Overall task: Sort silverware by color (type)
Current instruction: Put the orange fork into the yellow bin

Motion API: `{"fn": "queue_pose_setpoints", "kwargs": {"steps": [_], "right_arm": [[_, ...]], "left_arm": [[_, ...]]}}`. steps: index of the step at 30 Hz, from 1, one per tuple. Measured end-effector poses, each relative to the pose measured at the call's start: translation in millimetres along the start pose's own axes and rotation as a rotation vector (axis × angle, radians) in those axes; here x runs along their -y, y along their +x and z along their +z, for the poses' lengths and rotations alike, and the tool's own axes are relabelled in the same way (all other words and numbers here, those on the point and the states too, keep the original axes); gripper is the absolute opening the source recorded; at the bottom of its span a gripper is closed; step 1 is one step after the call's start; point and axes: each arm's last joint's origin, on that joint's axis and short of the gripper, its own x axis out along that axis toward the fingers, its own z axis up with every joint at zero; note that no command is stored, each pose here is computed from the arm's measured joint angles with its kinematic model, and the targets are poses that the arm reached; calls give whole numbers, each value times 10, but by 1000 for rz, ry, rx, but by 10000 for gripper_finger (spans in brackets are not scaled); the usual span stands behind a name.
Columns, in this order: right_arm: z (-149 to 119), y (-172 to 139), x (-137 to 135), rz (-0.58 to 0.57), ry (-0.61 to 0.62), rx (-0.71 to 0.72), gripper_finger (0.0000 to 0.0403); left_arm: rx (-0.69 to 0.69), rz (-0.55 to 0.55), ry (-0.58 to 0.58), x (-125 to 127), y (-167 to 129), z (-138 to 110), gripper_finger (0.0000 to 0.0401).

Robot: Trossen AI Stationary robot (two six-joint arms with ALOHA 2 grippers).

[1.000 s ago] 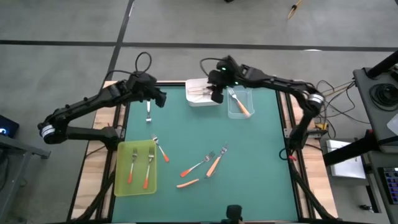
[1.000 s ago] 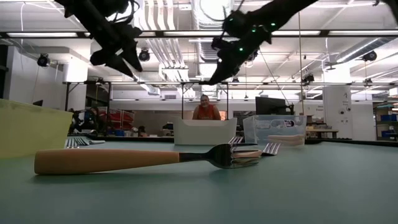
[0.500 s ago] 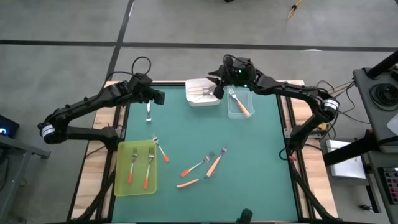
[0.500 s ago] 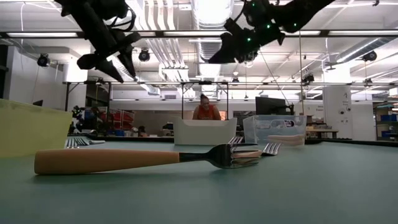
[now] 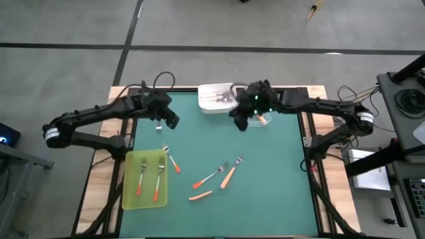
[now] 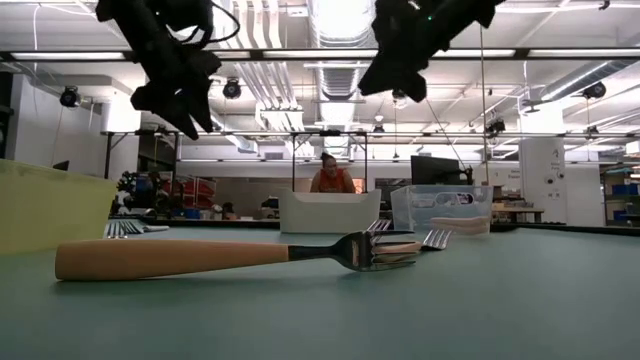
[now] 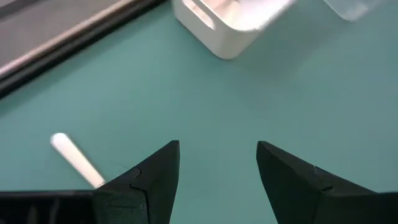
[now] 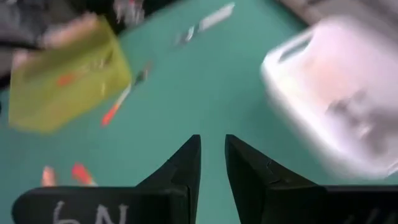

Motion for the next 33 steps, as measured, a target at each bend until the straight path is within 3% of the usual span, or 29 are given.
{"fn": "queue_pose_setpoints", "kwargs": {"steps": [8,15,23,33], "right_arm": [[-357,95,-357,-12,30,-256,63],[-642,138,-419,-41,5,-409,63],[-748,232,-294,-158,-134,-360,63],[-509,198,-114,-198,-183,-256,63]], "left_arm": [[-60,29,-19,178,-13,-217,196],[-140,71,-94,192,79,-446,196],[-180,198,-199,49,268,-684,196],[-167,296,-316,-189,390,-614,193]]}}
